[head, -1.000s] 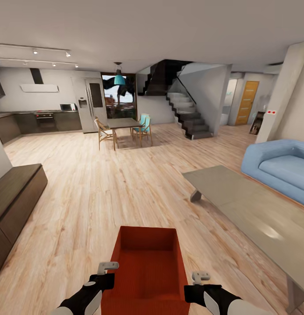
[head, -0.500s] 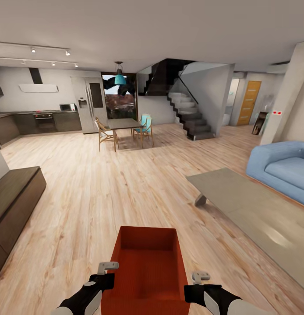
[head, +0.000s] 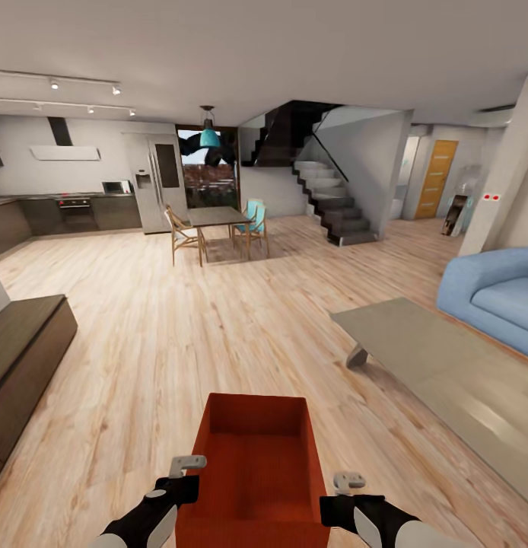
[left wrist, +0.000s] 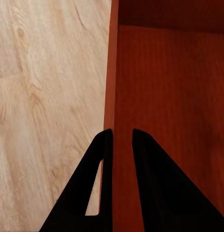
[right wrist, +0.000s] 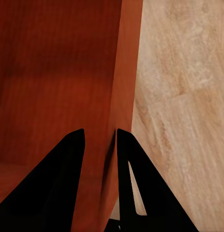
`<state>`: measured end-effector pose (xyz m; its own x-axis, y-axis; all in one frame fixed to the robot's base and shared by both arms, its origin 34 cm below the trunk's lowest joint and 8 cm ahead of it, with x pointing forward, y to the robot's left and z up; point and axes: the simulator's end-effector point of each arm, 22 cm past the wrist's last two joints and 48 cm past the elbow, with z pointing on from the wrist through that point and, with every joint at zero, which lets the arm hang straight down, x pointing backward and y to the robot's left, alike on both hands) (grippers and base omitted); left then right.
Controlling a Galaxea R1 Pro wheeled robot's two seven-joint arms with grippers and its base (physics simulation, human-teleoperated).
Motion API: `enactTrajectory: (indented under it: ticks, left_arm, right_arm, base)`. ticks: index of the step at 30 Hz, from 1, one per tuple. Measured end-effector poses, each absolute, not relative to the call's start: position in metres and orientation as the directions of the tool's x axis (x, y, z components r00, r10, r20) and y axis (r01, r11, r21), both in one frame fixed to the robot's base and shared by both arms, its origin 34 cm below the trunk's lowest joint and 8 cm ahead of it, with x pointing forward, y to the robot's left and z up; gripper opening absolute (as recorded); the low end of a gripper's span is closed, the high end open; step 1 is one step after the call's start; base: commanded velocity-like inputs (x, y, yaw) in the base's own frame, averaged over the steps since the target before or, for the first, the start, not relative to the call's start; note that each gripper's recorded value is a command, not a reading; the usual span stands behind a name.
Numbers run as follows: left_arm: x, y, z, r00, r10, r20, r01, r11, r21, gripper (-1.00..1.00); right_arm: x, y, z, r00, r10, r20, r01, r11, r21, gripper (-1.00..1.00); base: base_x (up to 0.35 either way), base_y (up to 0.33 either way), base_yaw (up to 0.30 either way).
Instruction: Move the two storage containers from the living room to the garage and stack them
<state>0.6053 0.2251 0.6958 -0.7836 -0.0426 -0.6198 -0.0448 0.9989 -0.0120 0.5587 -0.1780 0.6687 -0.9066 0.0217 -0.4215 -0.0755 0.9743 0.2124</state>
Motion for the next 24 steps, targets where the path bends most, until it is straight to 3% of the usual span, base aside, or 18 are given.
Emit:
enactTrajectory:
  ticks: [24]
  left_arm:
    - [0.6053,0.2250,0.6959,-0.783,-0.042,-0.620,-0.045,0.999,-0.012,-1.00]
  right_arm:
    - [0.5586,-0.1780,0.6687,-0.906,0.022,-0.422,-0.075,0.974,0.213,-1.00]
  base:
    - [0.267,0.100,0.000]
